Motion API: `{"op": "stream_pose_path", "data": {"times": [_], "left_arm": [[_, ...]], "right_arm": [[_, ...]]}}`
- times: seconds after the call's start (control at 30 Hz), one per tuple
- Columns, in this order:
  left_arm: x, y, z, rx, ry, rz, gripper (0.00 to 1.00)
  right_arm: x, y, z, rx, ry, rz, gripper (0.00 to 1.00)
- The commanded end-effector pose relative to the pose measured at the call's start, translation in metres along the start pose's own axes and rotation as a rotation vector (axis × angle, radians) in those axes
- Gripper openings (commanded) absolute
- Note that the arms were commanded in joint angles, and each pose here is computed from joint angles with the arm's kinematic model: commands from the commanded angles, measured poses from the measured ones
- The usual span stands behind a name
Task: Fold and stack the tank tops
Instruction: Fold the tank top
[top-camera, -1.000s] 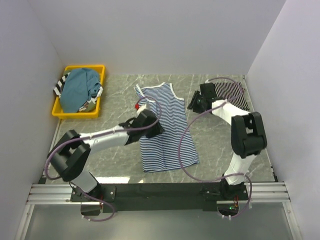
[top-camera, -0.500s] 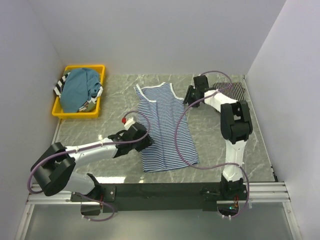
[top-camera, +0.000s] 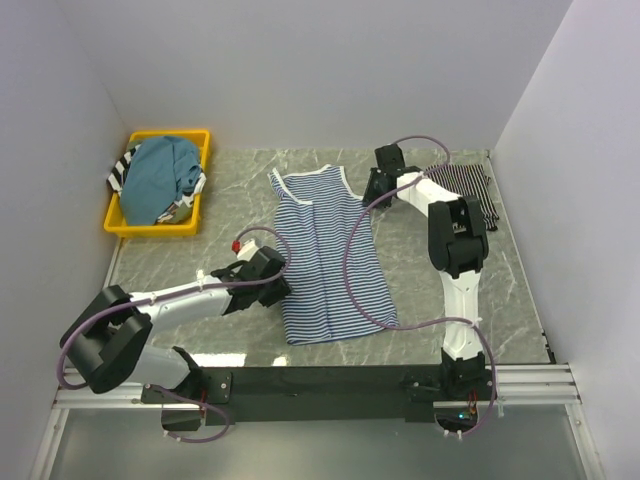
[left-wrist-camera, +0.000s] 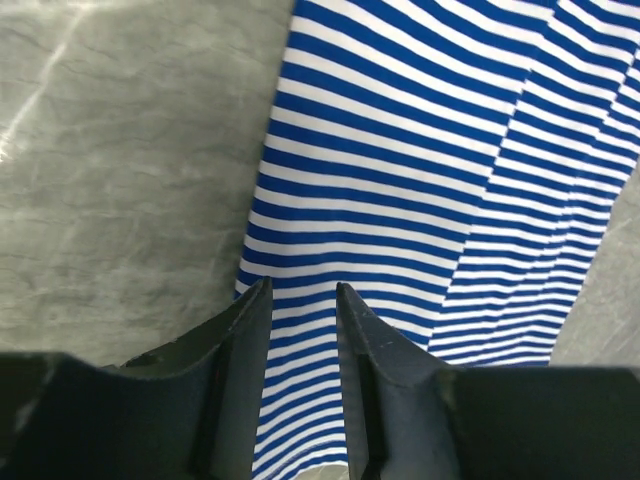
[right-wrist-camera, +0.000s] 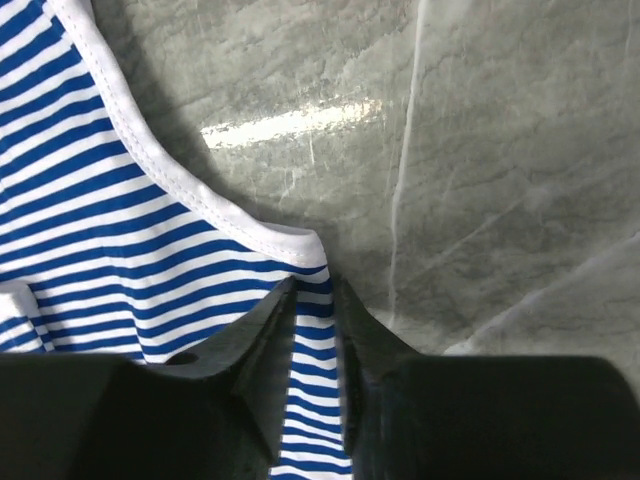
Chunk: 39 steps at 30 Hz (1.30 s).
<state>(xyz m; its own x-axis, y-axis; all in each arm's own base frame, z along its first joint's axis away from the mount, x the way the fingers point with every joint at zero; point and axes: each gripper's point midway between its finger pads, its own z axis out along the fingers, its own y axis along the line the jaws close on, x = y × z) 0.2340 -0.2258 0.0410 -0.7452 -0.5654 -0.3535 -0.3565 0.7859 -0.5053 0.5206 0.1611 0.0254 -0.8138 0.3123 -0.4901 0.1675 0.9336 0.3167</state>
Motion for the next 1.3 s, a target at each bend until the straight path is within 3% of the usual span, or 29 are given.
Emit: {"op": "stream_pose_path", "data": {"times": [0.0,0.2,0.37,0.53,0.73,0.97,1.1,1.27], "left_arm": [[-0.009,0.009,0.004,-0.048,-0.031,0.001,0.37],[-0.02,0.011,0.009,-0.087,-0.054,0.037,0.35],[-0.04,-0.026,-0.005,0.006,-0.094,0.159,0.36],[-0.045,-0.064,-0.029,0.172,-0.098,0.228,0.41],[0.011,-0.108,-0.051,0.333,0.022,0.39,0.45],[0.114,-0.13,-0.08,0.465,0.114,0.586,0.56],[0.154,-0.142,-0.078,0.521,0.14,0.636,0.58],[0.191,-0.153,-0.07,0.461,0.087,0.758,0.59]], "right_arm": [[-0.005,0.0,0.0,0.029,-0.018,-0.012,0.28],[0.0,-0.02,-0.007,0.102,-0.049,0.004,0.13],[0.01,-0.036,-0.028,0.09,-0.061,0.072,0.04],[0.023,-0.045,-0.051,0.066,-0.089,0.112,0.03],[0.03,-0.048,-0.07,0.027,-0.119,0.154,0.02],[0.023,-0.04,-0.077,-0.082,-0.093,0.17,0.01],[0.019,-0.034,-0.077,-0.17,-0.049,0.176,0.01],[0.012,-0.035,-0.08,-0.205,-0.028,0.176,0.0]]}}
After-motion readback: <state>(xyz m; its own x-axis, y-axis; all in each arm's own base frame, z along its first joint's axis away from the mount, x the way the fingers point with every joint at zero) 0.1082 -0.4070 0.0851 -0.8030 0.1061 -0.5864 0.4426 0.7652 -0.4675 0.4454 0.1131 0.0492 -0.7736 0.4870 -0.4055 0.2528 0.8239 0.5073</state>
